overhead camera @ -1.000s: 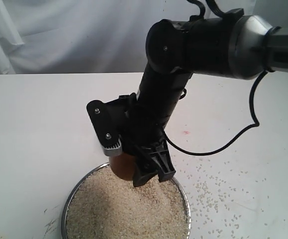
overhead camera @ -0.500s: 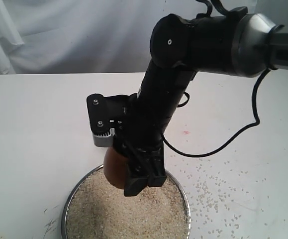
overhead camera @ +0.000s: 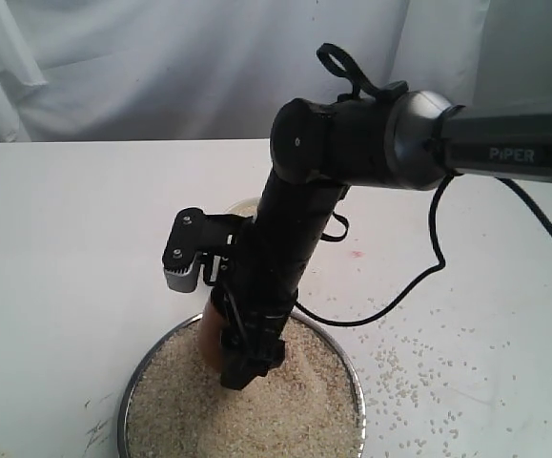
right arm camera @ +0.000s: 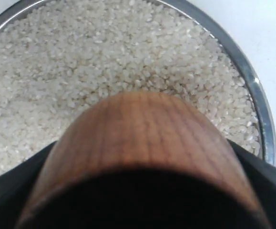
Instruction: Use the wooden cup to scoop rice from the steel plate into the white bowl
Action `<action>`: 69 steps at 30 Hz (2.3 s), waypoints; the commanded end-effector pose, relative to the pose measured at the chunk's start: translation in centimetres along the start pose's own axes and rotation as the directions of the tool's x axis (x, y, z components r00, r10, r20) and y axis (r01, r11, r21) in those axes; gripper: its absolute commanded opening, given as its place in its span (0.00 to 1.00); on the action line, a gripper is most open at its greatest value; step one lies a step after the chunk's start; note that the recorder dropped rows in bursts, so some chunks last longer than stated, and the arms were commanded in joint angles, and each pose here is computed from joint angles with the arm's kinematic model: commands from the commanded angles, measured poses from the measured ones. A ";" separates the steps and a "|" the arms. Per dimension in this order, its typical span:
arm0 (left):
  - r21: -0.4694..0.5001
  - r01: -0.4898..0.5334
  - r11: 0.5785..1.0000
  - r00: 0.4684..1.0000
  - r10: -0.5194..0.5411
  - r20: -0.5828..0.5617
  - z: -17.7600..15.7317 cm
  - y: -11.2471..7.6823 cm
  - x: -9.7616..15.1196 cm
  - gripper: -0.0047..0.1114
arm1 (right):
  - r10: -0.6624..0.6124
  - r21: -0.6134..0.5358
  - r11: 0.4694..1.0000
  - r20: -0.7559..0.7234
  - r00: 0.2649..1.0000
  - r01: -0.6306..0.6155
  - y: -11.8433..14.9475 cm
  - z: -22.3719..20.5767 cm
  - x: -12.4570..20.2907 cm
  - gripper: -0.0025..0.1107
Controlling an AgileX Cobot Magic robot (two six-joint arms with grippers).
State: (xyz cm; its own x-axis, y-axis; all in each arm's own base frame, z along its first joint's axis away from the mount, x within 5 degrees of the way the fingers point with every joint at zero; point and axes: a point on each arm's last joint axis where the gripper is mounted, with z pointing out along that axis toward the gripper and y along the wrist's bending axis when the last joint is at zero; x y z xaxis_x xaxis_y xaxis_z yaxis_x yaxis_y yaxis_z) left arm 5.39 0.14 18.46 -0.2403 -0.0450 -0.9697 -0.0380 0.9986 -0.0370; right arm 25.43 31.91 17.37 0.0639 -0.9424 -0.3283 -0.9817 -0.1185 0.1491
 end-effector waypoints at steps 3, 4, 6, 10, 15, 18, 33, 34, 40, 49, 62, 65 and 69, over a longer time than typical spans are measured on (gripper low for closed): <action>-0.002 0.000 1.000 1.000 0.000 0.013 0.0 0.0 0.0 0.04 | 0.112 -0.001 0.994 0.001 0.994 -0.112 0.3 0.9 1.0 0.02; -0.002 0.000 1.000 1.000 0.000 0.013 0.0 0.0 0.0 0.04 | 0.115 -0.001 0.993 -0.002 0.993 -0.115 0.3 1.1 1.2 0.02; -0.002 0.000 1.000 1.000 0.000 0.013 0.0 0.0 0.0 0.04 | 0.117 0.003 0.993 -0.002 0.993 -0.117 0.3 1.4 1.4 0.02; -0.002 0.000 1.000 1.000 0.000 0.013 0.0 0.0 0.0 0.04 | 0.143 0.025 0.989 0.010 0.990 -0.143 0.2 1.5 1.4 0.02; -0.002 0.000 1.000 1.000 0.000 0.013 0.0 0.0 0.0 0.04 | 0.210 0.064 0.975 0.041 0.977 -0.212 -0.2 1.5 1.2 0.02; -0.002 0.000 1.000 1.000 0.000 0.013 0.0 0.0 0.0 0.04 | 0.219 0.063 0.973 0.037 0.975 -0.221 -0.2 1.5 1.3 0.02; -0.002 0.000 1.000 1.000 0.000 0.013 0.0 0.0 0.0 0.04 | 0.299 0.070 0.952 -0.023 0.954 -0.297 -0.3 1.8 1.9 0.88; -0.002 0.000 1.000 1.000 0.000 0.013 0.0 0.0 0.0 0.04 | 0.292 0.058 0.955 -0.028 0.956 -0.290 -0.1 1.8 1.9 0.93; -0.002 0.000 1.000 1.000 0.000 0.013 0.0 0.0 0.0 0.04 | 0.311 0.038 0.950 -0.029 0.950 -0.310 0.0 1.5 1.7 0.95; -0.002 0.000 1.000 1.000 0.000 0.013 0.0 0.0 0.0 0.04 | 0.272 0.149 0.946 0.125 0.954 -0.289 0.6 -3.5 0.0 0.95; -0.002 0.000 1.000 1.000 0.000 0.013 0.0 0.0 0.0 0.04 | 0.319 0.106 0.917 0.380 0.868 -0.384 2.0 -8.8 1.6 0.95; -0.002 0.000 1.000 1.000 0.000 0.013 0.0 0.0 0.0 0.04 | 0.287 0.114 0.912 0.507 0.813 -0.393 2.9 -8.9 2.8 0.94; -0.002 0.000 1.000 1.000 0.000 0.013 0.0 0.0 0.0 0.04 | 0.204 0.223 0.873 0.640 0.741 -0.433 5.1 -9.0 5.2 0.88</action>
State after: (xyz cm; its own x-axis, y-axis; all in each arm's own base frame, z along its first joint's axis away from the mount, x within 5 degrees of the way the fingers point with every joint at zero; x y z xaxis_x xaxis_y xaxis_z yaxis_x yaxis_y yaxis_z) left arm 5.39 0.14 18.46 -0.2403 -0.0450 -0.9697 -0.0380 0.9986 -0.0370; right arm 23.31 25.31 24.69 -0.3020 -0.6120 -0.7310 -0.9428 0.3053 0.1339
